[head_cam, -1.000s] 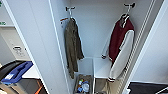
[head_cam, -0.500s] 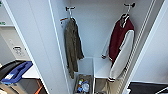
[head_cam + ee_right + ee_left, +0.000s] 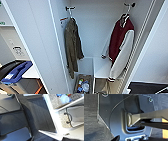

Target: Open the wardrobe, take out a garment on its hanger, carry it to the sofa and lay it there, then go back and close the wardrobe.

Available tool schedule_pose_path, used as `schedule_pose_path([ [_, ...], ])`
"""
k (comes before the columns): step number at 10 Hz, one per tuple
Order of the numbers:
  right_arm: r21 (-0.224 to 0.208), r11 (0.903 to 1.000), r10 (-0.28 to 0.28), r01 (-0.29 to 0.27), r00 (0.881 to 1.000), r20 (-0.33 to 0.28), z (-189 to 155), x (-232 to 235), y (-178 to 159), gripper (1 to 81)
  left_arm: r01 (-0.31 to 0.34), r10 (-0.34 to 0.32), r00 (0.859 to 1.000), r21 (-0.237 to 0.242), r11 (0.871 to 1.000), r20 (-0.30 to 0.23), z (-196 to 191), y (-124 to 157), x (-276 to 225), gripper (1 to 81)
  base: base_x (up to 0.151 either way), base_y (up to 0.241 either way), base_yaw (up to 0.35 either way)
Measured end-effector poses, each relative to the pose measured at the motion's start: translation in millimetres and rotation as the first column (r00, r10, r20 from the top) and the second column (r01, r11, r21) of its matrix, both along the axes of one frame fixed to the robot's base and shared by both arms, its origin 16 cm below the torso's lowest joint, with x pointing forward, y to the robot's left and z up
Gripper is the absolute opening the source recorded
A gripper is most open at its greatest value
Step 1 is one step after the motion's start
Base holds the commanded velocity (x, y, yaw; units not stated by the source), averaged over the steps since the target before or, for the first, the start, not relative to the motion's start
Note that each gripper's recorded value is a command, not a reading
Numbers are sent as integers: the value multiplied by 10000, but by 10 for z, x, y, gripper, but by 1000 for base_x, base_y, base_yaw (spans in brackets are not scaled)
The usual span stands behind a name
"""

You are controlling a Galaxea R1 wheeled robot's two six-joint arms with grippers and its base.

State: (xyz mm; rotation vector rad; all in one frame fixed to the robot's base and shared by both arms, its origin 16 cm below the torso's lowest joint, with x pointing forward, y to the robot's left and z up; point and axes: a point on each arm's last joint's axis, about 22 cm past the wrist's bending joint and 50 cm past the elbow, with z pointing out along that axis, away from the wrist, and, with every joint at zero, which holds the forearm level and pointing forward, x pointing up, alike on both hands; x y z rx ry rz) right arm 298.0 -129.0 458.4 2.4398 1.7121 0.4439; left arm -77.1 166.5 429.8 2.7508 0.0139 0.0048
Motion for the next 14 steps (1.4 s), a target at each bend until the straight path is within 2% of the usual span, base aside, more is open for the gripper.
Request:
schedule_pose_path([
  [3,-70,9997,222,-217,9959,871,302,599,247,811,15,-15,10000,34,10000,12,-7,16,37,811,0,0,0],
  [5,-162,9997,192,-174,9924,1218,473,849,375,811,15,-15,10000,32,10000,30,-8,14,57,811,0,0,0],
  [6,-196,9998,-10,41,9884,1521,607,1078,412,811,20,-20,10000,19,10000,21,-7,2,57,811,0,0,0],
  [7,-271,9984,-445,502,9828,1790,723,1283,378,811,14,-14,10000,-23,10000,27,-4,-34,59,811,0,0,0],
  [8,-375,9824,-1704,1831,9597,2237,900,1578,208,811,14,-14,10000,-83,10000,24,0,-90,60,811,0,0,0],
  [9,-627,9580,-2555,2800,9318,2577,993,1731,-10,811,9,-8,10000,-119,9999,29,4,-118,62,811,0,0,0],
  [10,-909,9284,-3228,3604,9030,2835,1020,1780,-262,811,11,-10,10000,-113,9999,26,3,-114,61,811,0,0,0],
  [11,-1119,8807,-4082,4603,8572,3139,1034,1789,-554,811,11,-11,10000,-111,9999,17,3,-113,61,811,0,0,0],
  [12,-1314,8341,-4657,5357,8116,3528,1096,1833,-810,811,8,-8,10000,-132,9999,14,6,-131,61,811,0,0,0],
  [13,-1418,7933,-5014,5921,7675,3993,1213,1929,-1003,811,13,-12,10000,-160,9999,19,8,-154,62,811,0,0,0],
  [14,-1447,7676,-5208,6244,7392,4270,1288,1985,-1112,811,15,-14,10000,-175,9998,21,9,-166,63,811,0,0,0],
])
